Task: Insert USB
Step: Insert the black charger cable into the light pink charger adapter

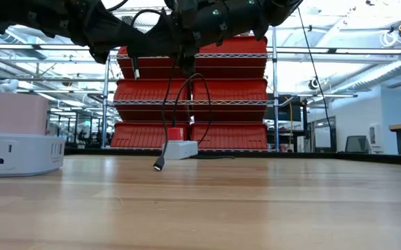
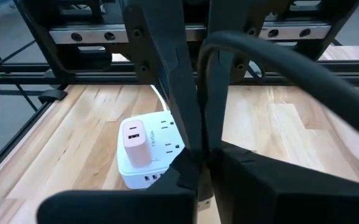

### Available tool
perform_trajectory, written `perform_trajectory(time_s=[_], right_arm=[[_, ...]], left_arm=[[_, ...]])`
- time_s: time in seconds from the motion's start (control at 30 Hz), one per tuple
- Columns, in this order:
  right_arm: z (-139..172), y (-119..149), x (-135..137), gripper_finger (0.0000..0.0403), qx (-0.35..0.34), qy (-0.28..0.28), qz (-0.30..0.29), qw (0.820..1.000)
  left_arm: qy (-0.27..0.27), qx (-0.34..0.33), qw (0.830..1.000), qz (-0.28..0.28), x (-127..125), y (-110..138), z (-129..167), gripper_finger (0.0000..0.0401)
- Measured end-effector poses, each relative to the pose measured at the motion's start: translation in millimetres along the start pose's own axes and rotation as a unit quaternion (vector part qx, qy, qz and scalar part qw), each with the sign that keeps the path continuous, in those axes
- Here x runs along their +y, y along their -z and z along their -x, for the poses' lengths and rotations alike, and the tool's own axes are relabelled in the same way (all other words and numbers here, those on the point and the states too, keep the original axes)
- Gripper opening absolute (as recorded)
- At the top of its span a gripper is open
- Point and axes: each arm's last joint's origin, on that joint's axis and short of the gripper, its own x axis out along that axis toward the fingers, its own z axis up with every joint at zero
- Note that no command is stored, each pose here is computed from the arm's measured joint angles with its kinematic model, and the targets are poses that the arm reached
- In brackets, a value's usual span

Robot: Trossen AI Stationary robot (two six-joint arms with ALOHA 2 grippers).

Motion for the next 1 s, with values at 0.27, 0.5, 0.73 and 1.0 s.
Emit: perform_trajectory(time_s=[0.27,0.5,0.73,1.0], right_arm=[[-0.1,-0.1,0.7,0.0001,-0.001,0.007,0.001,1.0],[1.1,1.3,0.6,0.0001,0.012,0.009,0.004,1.0],[20.1,-8.6,1.0,0.0,0.046,0.036,0.033,0.998],[41.8,-20.1,-3.5,0.0,0.072,0.047,0.042,0.995]], left_arm=[[-0.009,-0.022,1.0,-0.013,-1.6,-13.5,-1.7,0.0088],[-0.037,-0.055,0.994,-0.084,-4.7,-28.0,3.9,0.0125],[0.014,0.013,0.996,-0.09,-22.0,-22.2,35.2,0.0111],[0.04,0.204,0.978,-0.017,-51.7,1.7,63.9,0.0008]])
